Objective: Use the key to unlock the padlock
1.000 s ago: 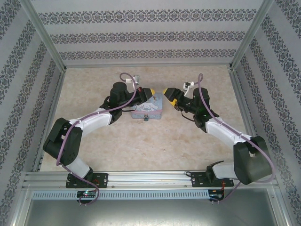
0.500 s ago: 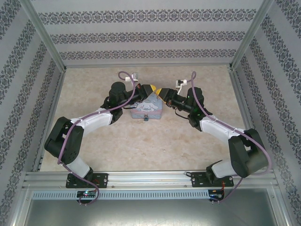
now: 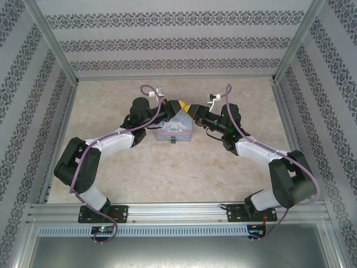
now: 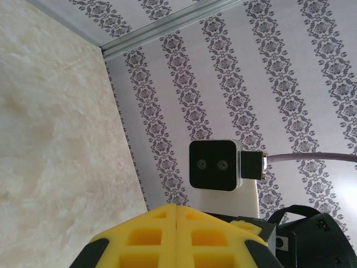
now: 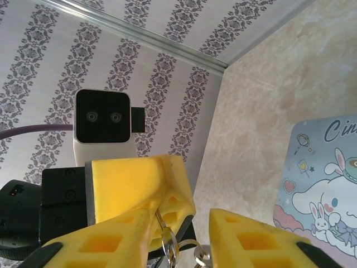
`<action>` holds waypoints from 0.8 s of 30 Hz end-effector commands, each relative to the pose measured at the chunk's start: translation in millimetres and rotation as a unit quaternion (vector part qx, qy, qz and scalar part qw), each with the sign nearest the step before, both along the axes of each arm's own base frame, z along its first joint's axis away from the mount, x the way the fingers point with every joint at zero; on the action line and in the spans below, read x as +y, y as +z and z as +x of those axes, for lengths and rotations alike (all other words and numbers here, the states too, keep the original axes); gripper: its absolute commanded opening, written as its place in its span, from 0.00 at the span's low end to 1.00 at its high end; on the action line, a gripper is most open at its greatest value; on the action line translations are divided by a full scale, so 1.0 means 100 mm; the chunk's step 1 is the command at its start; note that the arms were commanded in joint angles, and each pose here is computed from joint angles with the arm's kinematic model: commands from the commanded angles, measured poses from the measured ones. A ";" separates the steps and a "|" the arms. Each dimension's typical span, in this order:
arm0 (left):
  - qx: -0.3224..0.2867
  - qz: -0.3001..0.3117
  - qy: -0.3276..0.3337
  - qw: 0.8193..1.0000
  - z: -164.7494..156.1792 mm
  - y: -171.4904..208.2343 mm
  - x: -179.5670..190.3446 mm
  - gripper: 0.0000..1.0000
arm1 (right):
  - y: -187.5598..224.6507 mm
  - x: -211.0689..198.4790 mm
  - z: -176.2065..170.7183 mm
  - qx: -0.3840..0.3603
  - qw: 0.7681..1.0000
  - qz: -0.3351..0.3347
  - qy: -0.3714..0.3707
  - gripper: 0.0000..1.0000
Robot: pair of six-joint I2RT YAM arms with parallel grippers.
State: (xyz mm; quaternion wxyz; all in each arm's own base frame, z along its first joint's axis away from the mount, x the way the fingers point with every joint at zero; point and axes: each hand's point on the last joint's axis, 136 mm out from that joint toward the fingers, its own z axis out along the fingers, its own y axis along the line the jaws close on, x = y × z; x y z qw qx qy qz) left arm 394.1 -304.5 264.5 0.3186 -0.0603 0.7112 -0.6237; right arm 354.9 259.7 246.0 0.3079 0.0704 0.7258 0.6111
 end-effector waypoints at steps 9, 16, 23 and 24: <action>-0.013 -0.011 0.000 1.000 0.02 0.03 0.02 0.00 | 0.13 0.09 0.00 -0.023 0.999 0.019 0.017 0.23; -0.009 -0.010 0.006 1.000 0.03 0.00 0.03 0.00 | 0.09 0.08 -0.01 -0.018 0.999 0.018 0.019 0.14; -0.009 -0.011 0.012 1.000 0.06 0.01 0.04 0.00 | 0.05 0.08 -0.04 -0.015 0.999 0.018 0.023 0.32; -0.009 -0.011 0.012 1.000 0.06 0.01 0.04 0.00 | 0.05 0.08 -0.05 -0.016 0.999 0.018 0.024 0.31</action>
